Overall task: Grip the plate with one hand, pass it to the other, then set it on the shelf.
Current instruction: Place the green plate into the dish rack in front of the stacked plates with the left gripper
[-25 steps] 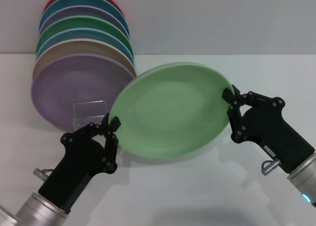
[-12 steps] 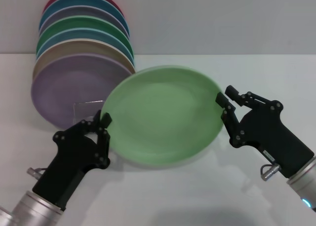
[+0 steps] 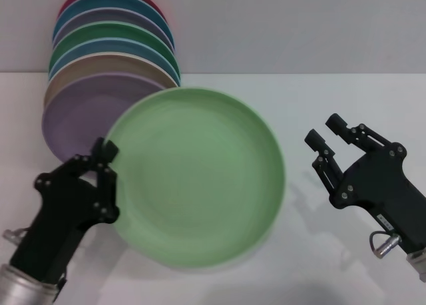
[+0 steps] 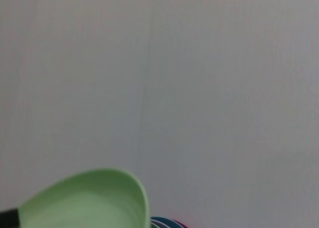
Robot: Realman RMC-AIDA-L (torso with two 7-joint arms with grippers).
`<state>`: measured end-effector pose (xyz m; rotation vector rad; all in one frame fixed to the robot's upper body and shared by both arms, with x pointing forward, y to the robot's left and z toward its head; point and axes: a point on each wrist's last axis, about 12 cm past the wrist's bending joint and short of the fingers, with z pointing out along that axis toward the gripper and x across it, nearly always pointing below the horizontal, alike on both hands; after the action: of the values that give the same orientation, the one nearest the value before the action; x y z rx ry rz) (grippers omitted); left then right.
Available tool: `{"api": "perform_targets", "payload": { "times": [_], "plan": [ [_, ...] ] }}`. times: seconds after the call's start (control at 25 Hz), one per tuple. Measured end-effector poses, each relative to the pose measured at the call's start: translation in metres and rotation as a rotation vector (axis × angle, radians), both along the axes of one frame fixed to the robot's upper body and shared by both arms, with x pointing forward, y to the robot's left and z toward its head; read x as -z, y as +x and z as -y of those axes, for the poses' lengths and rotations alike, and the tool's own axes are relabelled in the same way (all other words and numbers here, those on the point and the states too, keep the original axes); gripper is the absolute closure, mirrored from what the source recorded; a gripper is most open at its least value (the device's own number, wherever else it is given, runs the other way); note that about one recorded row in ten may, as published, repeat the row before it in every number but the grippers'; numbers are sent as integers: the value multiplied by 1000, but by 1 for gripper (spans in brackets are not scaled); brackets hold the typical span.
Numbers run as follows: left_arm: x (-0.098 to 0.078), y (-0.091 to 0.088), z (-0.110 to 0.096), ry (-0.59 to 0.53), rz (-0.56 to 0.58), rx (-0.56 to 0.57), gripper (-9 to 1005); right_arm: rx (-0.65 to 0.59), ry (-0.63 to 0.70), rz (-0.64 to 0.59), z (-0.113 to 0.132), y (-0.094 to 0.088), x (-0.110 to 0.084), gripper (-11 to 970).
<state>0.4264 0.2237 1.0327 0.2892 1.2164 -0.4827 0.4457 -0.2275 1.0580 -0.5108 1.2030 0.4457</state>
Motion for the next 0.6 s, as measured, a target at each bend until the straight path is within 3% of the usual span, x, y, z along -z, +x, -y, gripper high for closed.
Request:
{"api": "perform_targets", "payload": {
  "times": [0.28, 0.6],
  "plan": [
    [-17, -1, -23, -70, 136, -108, 955, 2, -2, -38, 6, -6, 11, 628],
    [-37, 14, -49, 14, 364, -257, 955, 26, -12, -108, 15, -7, 24, 629]
  ]
}}
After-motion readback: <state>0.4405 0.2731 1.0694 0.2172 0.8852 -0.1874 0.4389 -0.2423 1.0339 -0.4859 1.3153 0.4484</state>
